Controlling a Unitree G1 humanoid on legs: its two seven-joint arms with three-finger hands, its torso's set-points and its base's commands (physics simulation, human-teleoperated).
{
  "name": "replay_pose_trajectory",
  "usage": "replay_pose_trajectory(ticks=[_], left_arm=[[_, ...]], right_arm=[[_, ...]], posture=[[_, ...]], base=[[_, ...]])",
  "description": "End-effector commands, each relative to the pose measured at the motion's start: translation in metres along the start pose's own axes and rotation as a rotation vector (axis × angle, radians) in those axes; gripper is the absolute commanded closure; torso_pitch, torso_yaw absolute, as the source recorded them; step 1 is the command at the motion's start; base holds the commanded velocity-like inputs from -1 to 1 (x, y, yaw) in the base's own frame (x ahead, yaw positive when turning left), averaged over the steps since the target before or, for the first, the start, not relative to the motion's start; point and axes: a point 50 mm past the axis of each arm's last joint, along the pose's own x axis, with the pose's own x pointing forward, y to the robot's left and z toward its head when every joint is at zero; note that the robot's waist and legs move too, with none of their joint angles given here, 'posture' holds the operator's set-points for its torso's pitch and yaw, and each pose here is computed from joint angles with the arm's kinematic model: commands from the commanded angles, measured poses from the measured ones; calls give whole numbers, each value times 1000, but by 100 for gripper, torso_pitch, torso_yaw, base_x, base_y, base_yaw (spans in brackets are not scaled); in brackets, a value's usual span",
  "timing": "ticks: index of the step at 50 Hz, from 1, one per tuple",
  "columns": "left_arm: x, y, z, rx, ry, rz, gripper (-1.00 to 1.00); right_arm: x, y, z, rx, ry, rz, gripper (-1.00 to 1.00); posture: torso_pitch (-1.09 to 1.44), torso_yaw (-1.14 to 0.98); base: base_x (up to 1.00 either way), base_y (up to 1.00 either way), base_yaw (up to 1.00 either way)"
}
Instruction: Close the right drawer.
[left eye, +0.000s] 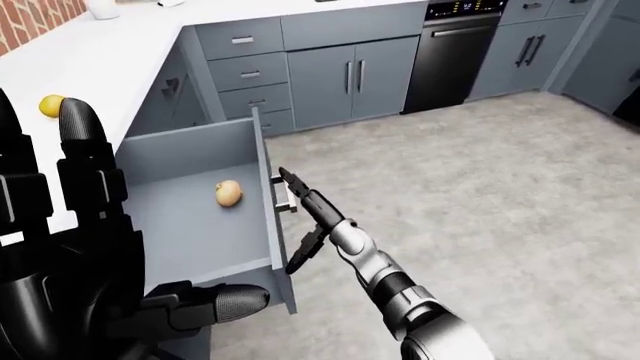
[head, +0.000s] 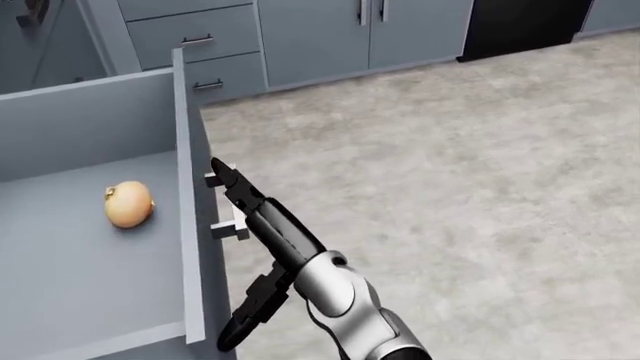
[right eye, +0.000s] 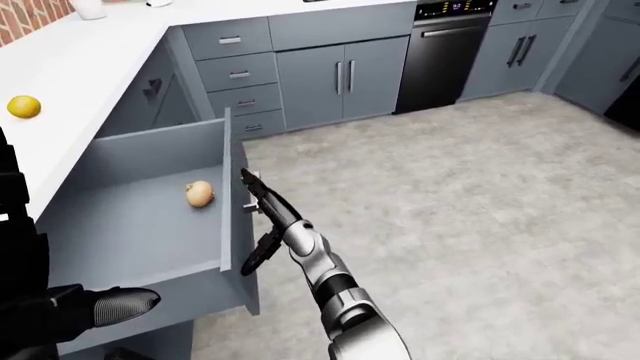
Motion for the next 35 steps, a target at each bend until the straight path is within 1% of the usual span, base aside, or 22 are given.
replay_pose_trajectory(ticks=[1, 14, 35], left_arm=[[1, -1, 9, -3, -56, -8, -100], [1, 0, 10, -3, -59, -5, -100], [2, 2, 10, -1, -62, 1, -100]], right_arm=[[9, -1, 23, -23, -94, -6, -100], [14, 7, 31, -39, -107, 33, -100], [19, 15, 37, -57, -102, 80, -100]], posture=[[0, 0], [0, 0], [0, 0]], base=[[0, 0, 0], [0, 0, 0], [0, 0, 0]])
